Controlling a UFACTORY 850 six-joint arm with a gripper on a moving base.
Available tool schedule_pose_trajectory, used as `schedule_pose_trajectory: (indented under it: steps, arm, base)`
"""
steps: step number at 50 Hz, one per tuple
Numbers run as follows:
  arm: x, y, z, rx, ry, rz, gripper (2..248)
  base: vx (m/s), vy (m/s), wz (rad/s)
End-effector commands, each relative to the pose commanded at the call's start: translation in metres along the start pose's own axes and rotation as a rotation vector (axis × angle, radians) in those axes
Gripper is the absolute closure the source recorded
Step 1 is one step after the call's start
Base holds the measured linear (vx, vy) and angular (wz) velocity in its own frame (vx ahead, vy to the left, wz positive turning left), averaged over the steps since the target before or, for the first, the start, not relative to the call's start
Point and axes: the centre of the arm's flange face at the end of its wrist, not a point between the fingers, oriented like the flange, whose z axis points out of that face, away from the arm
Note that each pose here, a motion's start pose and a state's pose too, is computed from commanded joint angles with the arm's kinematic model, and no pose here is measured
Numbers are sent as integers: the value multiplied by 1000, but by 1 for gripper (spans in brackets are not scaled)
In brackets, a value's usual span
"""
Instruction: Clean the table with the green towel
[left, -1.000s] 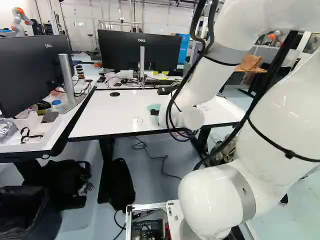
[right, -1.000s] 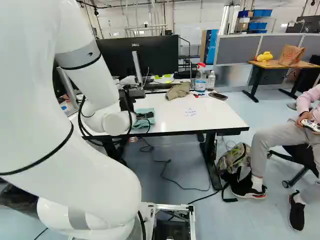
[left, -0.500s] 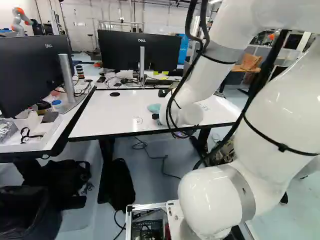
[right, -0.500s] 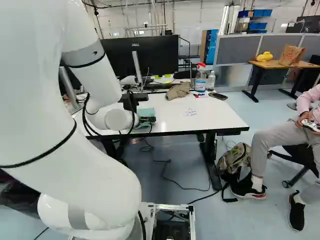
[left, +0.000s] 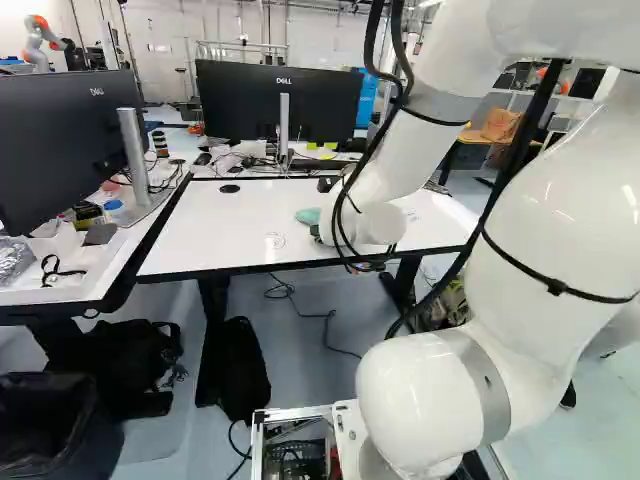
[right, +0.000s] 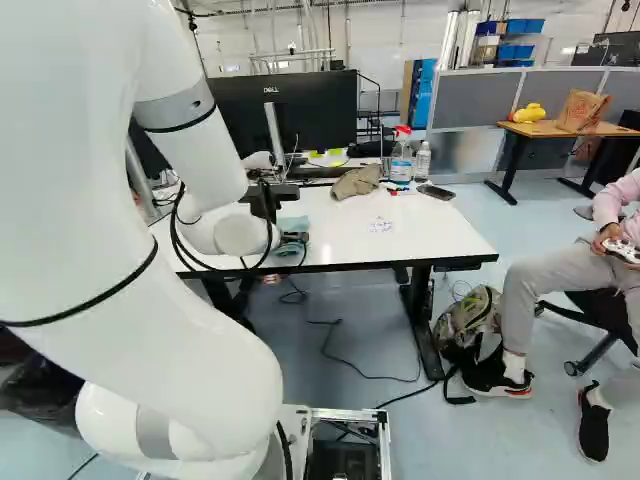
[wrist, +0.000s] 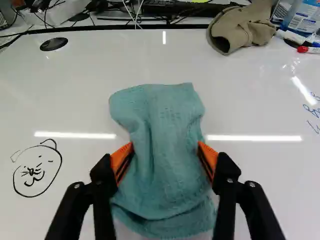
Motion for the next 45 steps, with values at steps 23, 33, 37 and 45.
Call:
schedule_pose_trajectory:
  steps: [23, 33, 37, 45]
  arm:
    - [0, 0, 0, 0, 0, 0, 193]
    - [2, 0, -3, 0, 11, 0, 200]
    - [4, 0, -7, 0, 21, 0, 200]
    - [9, 0, -13, 0, 43, 0, 200]
  base:
    - [0, 0, 0]
    - [0, 0, 0]
    - [0, 0, 0]
    - [0, 0, 0]
